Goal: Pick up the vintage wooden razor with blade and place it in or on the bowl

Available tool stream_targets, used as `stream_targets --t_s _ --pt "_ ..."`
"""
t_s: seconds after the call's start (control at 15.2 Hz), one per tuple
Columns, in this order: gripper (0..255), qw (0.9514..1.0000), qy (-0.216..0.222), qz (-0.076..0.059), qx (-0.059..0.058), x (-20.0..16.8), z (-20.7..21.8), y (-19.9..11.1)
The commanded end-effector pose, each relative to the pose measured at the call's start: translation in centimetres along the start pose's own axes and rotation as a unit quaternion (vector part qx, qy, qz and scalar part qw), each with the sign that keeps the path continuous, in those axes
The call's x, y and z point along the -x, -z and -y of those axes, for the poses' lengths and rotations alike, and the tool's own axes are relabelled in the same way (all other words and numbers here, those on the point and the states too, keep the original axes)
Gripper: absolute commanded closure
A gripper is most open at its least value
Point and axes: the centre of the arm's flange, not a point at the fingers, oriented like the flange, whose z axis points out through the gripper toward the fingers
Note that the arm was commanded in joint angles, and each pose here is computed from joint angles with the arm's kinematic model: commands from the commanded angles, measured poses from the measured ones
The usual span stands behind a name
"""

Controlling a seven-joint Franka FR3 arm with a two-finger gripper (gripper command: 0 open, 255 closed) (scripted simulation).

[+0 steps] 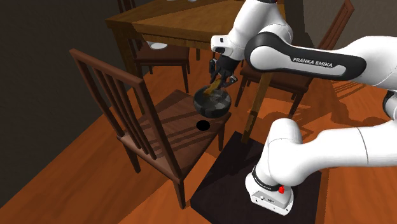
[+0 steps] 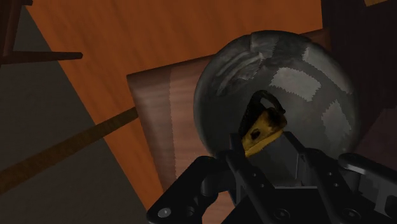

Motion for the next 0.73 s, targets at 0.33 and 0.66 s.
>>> stream_targets --t_s 0.33,0.66 --pt "255 1.0 0.0 0.0 0.0 0.2 1.3 -3.4" --pt "255 1.0 0.0 0.0 0.0 0.3 1.7 -4.6"
